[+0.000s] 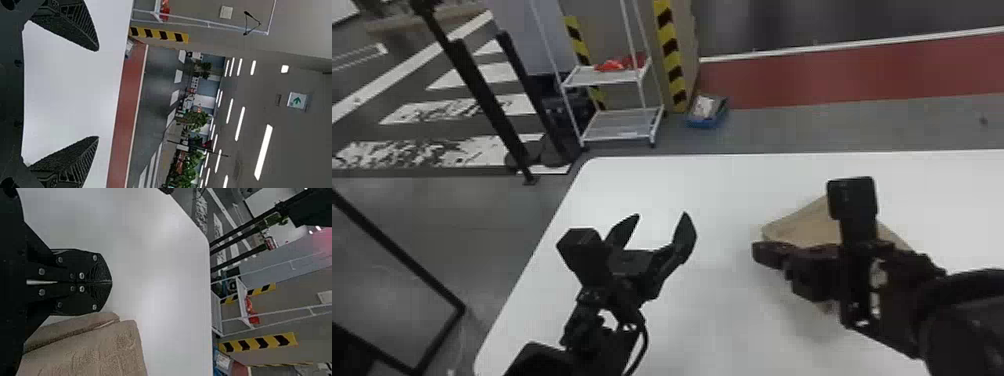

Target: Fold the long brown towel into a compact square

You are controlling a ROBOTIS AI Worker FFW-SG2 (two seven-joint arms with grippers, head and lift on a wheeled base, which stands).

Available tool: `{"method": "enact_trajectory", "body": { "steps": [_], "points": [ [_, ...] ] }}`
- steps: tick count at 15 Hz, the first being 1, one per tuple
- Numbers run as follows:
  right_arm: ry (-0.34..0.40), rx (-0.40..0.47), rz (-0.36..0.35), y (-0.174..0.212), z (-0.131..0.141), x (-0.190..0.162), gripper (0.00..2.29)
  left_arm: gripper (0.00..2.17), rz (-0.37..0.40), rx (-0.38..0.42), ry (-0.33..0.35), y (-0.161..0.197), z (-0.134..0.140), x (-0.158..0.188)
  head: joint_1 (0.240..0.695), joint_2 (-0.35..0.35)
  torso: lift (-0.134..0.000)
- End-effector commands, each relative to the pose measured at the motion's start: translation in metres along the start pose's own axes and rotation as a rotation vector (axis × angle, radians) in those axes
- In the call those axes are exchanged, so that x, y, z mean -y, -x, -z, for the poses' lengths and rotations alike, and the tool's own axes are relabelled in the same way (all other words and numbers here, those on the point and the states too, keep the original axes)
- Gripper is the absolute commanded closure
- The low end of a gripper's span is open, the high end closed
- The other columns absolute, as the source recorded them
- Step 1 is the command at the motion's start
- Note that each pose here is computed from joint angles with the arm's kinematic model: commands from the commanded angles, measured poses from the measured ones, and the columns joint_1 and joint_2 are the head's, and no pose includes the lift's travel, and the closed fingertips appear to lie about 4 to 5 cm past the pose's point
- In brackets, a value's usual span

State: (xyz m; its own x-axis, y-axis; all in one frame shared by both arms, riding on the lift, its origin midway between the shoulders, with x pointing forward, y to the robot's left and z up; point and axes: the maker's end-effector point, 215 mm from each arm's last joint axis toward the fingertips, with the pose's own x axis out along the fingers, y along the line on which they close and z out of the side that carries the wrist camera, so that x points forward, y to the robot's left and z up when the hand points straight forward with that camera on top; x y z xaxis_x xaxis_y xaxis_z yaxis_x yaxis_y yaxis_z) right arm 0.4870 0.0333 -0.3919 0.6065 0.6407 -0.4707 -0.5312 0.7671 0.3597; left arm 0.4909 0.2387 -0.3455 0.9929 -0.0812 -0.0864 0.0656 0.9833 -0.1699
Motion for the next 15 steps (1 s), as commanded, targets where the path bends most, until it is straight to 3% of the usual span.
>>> {"method": "enact_trajectory", "body": {
  "steps": [1,5,7,9,15],
  "points": [
    [-0.076,-0.049,0.085,0.049,0.022,0.036,2.18,0.08,-0.002,-0.002,0.002,0.001,0.001,-0.002,0.695,0.315,-0.123],
    [-0.246,-0.117,0.259,0.127,0.083,0.125,2.18,0.08,0.005,0.0,0.01,0.0,0.001,0.003,0.695,0.214,-0.123],
    [-0.265,-0.105,0.277,0.136,0.083,0.144,2.18,0.08,0.01,-0.006,0.016,0.0,0.004,0.008,0.695,0.131,-0.123],
    [-0.272,-0.014,0.231,0.13,0.061,0.143,2.18,0.08,0.011,-0.003,0.019,0.0,0.004,0.01,0.695,0.091,-0.123],
    [-0.247,-0.028,0.265,0.097,0.037,0.166,2.18,0.08,-0.004,0.003,0.011,0.003,0.002,-0.001,0.695,0.082,-0.123]
  ]
}}
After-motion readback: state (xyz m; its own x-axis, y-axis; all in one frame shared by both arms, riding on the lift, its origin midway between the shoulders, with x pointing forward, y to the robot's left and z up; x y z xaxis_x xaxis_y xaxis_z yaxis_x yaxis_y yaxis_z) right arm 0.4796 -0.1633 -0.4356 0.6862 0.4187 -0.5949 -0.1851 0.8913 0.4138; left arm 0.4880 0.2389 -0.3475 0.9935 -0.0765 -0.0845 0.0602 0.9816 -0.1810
